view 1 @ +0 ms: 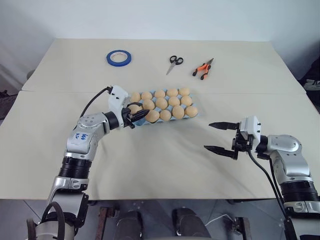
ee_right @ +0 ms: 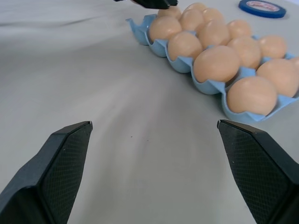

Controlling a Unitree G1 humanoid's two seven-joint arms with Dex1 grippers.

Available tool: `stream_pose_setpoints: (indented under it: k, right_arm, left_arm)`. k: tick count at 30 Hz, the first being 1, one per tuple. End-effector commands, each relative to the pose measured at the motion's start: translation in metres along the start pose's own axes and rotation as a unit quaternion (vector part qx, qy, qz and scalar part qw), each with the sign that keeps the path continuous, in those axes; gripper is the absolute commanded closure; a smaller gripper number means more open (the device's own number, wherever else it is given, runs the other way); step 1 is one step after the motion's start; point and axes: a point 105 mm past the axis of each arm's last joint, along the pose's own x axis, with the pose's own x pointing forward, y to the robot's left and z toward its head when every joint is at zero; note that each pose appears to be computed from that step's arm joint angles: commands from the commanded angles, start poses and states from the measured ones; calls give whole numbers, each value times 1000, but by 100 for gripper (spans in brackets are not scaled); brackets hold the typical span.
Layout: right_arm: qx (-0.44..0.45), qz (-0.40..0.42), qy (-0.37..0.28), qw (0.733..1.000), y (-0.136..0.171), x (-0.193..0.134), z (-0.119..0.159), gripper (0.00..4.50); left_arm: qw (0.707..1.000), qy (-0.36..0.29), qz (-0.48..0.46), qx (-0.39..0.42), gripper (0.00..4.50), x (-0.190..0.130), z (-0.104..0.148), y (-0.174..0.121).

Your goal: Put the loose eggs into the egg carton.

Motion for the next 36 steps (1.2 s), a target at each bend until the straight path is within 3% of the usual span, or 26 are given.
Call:
stream_pose_setpoints:
  k: [1,4,5,11,15,20,28,31,36]
  right_arm:
    - [-17,-13,-10,1000,-3,-7,11,0]
    - [-17,-13,-10,1000,-3,-5,11,0]
    - [-18,-14,-12,1000,-4,-4,11,0]
    - [-20,-16,-13,1000,-7,-4,13,0]
    - [-22,-18,-13,1000,-11,-8,15,0]
    - [-48,-24,0,999,-29,-20,25,0]
    - [-56,-19,9,998,-41,-36,31,0]
    - [-39,-9,27,999,-36,-48,19,0]
    - [-26,-16,13,999,-35,-44,15,0]
  left_arm:
    - [1000,-12,-13,23,106,-5,9,-2]
    - [999,-10,-22,24,16,-3,9,-5]
    - [999,-17,-18,23,6,-3,12,-4]
    - [998,-54,3,-17,6,-17,32,12]
    - [992,-86,-85,-41,6,-46,45,4]
    - [987,-9,-157,-32,6,-96,36,8]
    - [982,78,-173,-3,6,-164,8,21]
    - [981,88,-173,5,6,-178,-1,24]
    - [986,49,-160,23,6,-170,-1,28]
